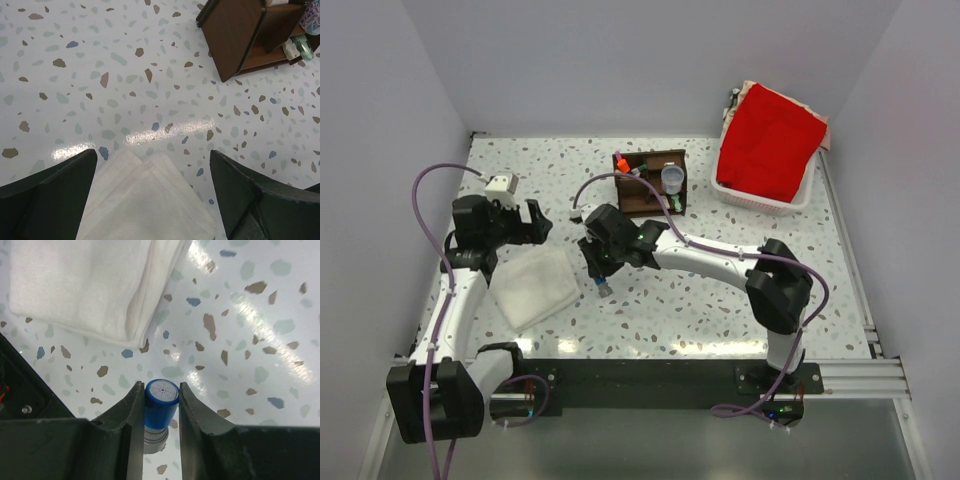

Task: Sort the stationery into containers
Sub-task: Pick up the stationery from the center of the board.

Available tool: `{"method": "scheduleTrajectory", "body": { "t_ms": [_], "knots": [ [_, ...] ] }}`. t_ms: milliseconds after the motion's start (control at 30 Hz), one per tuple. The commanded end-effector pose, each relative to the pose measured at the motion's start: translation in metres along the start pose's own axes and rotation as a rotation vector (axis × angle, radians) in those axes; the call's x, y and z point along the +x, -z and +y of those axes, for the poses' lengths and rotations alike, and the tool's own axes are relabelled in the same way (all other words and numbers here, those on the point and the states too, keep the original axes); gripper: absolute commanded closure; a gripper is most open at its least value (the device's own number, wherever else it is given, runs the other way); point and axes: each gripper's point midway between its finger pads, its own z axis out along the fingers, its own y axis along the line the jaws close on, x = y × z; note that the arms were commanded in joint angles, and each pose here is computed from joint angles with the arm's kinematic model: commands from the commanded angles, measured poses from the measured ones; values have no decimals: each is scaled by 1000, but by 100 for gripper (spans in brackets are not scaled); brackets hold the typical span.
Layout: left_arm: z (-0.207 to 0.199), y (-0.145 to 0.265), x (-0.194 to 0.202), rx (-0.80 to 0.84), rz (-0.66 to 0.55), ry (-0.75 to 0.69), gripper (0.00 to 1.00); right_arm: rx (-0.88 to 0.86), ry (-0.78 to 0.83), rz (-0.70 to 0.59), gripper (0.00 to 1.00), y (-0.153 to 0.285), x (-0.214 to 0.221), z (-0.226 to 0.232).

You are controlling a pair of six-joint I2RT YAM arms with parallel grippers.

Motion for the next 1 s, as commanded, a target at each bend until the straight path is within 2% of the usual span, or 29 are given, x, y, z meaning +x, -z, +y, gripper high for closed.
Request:
{"method": "scheduleTrajectory", "body": {
  "t_ms": [0,133,200,233,300,333,433,500,533,600,633,833,967],
  "knots": [
    [-7,0,-27,31,-77,-29,0,77,109,-132,100,12,-28,-17],
    [-6,-3,-21,34,-61,-31,0,193,108,-306,100,26,-73,-39],
    [-5,-4,-19,32,-55,-30,0,308,89,-392,100,36,-95,-69],
    [-5,-6,-14,33,-45,-26,0,325,58,-496,100,47,-119,-76],
    [-4,-8,-10,37,-34,-21,0,370,16,-584,100,56,-134,-108],
    [-5,-10,-8,42,-28,-19,0,384,1,-667,100,67,-152,-116],
    [-5,-15,-4,51,-11,-16,0,452,-28,-787,100,91,-178,-147],
    [-3,-21,-3,57,-4,-8,0,516,-11,-840,100,106,-184,-164],
    [-3,-22,-3,59,-2,-5,0,526,-8,-912,100,120,-195,-166],
    [-1,-28,-2,60,6,6,0,583,51,-951,100,132,-195,-176],
    [-1,-30,-5,60,3,5,0,595,51,-1036,100,149,-205,-176],
    [5,-40,-1,55,26,2,0,656,81,-1168,100,173,-208,-194],
    [8,-46,4,56,44,16,0,710,91,-1203,100,178,-208,-210]
  ]
}}
